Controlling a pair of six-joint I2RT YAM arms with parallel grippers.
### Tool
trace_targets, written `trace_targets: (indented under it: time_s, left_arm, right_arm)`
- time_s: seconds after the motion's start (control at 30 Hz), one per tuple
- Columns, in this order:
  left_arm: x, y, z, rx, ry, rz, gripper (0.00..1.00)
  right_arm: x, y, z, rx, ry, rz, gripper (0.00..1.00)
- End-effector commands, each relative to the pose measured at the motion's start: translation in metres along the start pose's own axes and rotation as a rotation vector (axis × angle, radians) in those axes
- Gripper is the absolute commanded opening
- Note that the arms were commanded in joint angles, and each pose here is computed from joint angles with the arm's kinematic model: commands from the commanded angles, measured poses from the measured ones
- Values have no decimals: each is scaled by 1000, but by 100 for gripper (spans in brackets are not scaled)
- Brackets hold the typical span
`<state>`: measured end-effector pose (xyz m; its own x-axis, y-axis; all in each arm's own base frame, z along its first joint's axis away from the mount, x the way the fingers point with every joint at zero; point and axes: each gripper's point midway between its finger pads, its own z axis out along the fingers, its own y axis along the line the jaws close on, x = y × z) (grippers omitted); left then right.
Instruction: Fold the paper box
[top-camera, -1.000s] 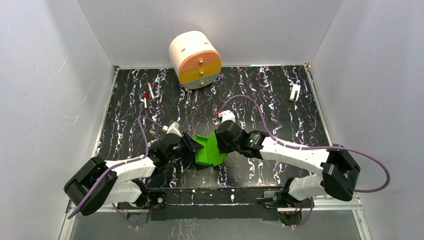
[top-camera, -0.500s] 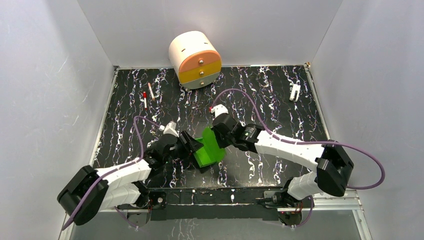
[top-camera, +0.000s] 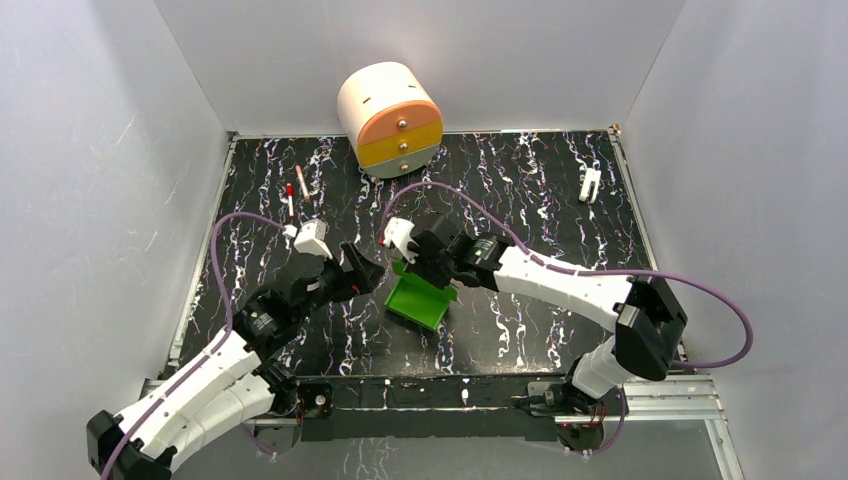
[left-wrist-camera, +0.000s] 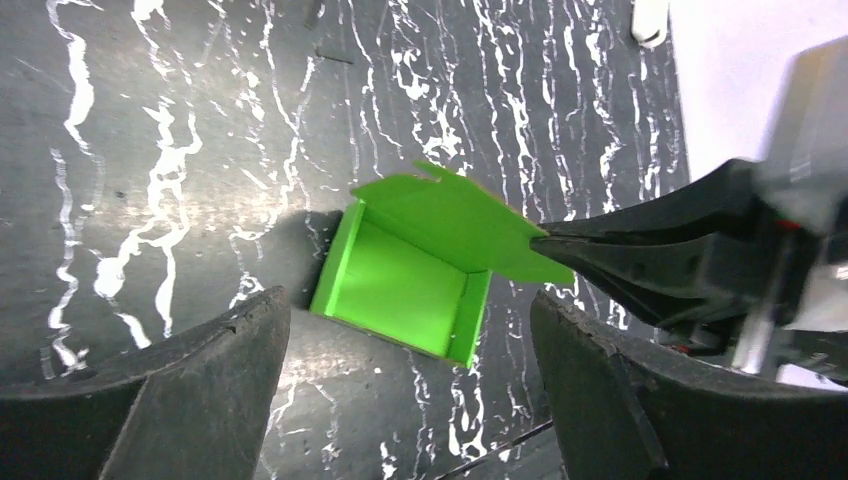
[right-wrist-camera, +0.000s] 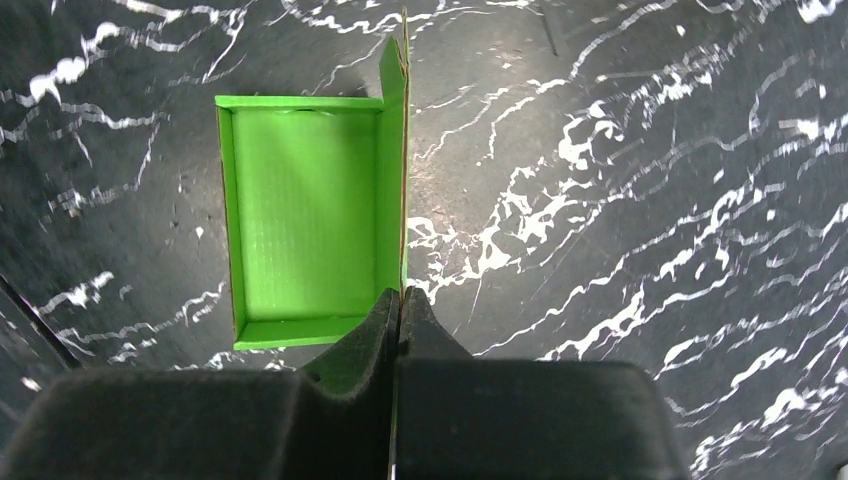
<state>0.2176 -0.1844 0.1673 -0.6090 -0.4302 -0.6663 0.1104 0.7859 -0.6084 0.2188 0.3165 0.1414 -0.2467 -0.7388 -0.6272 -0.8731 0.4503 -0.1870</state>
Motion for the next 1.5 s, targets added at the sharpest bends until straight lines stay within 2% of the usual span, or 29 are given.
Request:
trace_targets:
  time_s: [0.0,0.1,0.27,0.47,0.63,0.97,1.2,1.47]
  left_arm:
    - [-10,24,-28,-139,33,166,87]
    - [-19,19,-39,-135,42,217,89]
    - [-26,24,-50,-176,55,294,90]
    - [-32,20,-43,-173,69,400,90]
    - [-29,14,-26,-160,141,495,90]
    - [-26,11,6,-144,233,648,90]
    - [-21,8,28,-131,315,690,89]
    - [-14,10,43,-114,393,696,82]
  right_arm:
    - [-16,6,2,-104,-43,-254,0]
    - [-18,17,7,-179,-67,-352,0]
    - [-25,22,13,-227,-72,-421,11]
    - [-35,3,3,-118,-67,-357,33]
    - [-26,-12,-15,-8,-78,-238,42]
    - [10,-19,-33,45,-150,-32,42]
    - [8,-16,-31,33,-225,-14,40]
    - [19,-16,-17,27,-204,1,33]
